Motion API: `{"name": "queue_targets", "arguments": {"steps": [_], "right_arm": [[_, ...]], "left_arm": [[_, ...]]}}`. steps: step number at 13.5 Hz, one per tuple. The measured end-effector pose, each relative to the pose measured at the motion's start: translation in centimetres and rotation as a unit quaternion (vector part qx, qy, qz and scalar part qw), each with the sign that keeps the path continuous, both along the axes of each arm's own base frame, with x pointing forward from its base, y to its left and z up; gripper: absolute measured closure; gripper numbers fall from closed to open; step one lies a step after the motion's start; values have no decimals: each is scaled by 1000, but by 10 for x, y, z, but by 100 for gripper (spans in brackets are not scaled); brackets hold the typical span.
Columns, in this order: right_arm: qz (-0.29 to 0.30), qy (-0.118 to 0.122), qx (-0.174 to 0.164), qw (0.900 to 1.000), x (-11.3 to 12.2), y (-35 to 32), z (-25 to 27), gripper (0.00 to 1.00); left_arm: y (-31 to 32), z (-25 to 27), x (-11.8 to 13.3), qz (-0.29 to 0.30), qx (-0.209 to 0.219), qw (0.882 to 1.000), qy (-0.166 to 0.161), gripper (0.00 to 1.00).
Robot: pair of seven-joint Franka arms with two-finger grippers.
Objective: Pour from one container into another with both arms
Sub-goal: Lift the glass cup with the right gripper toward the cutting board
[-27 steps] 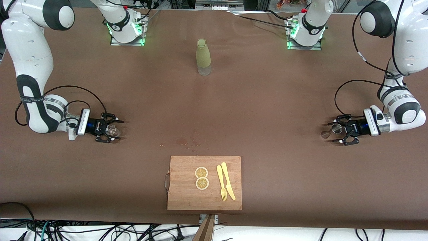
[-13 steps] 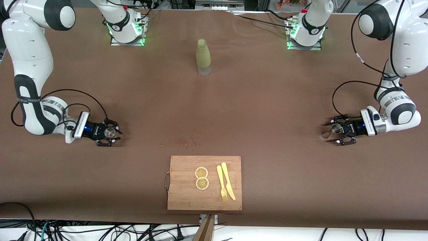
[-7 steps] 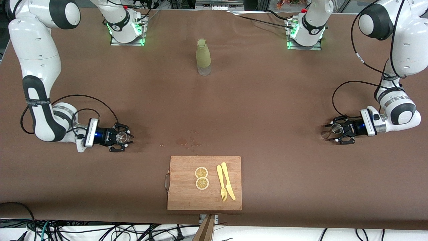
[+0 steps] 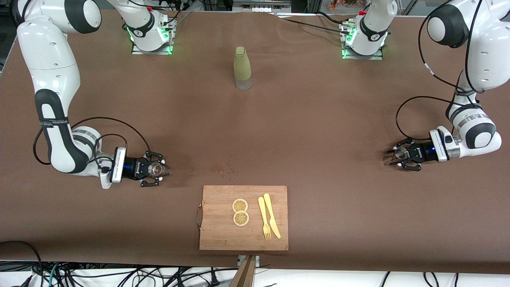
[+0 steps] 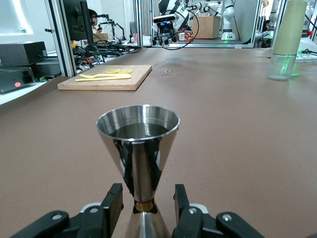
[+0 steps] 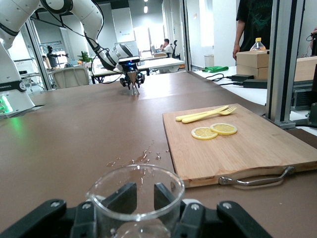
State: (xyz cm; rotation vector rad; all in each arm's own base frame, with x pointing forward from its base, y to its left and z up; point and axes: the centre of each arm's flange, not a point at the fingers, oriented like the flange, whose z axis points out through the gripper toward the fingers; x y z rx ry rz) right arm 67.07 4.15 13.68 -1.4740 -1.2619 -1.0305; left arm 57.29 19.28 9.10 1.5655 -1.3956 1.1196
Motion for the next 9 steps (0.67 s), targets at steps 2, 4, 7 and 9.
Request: {"name": "queue_targets", "arguments": {"steps": [2,4,7,9], "right_arm": [[0,0,0,1000,1,1,1,73],[2,1,-1,1000,1,4,1,73],[15,6,-14,1000,1,13,1,73],[24,13,-19,999,3,20,5,73]], "left_arm": [[0,0,0,-1,-1,1000,-1,54],[0,0,0,-1,0,1000,-2,56],[1,0,0,-1,1,1000,-4,68],[2,2,0,-2,-2,1000,-5,77]]}}
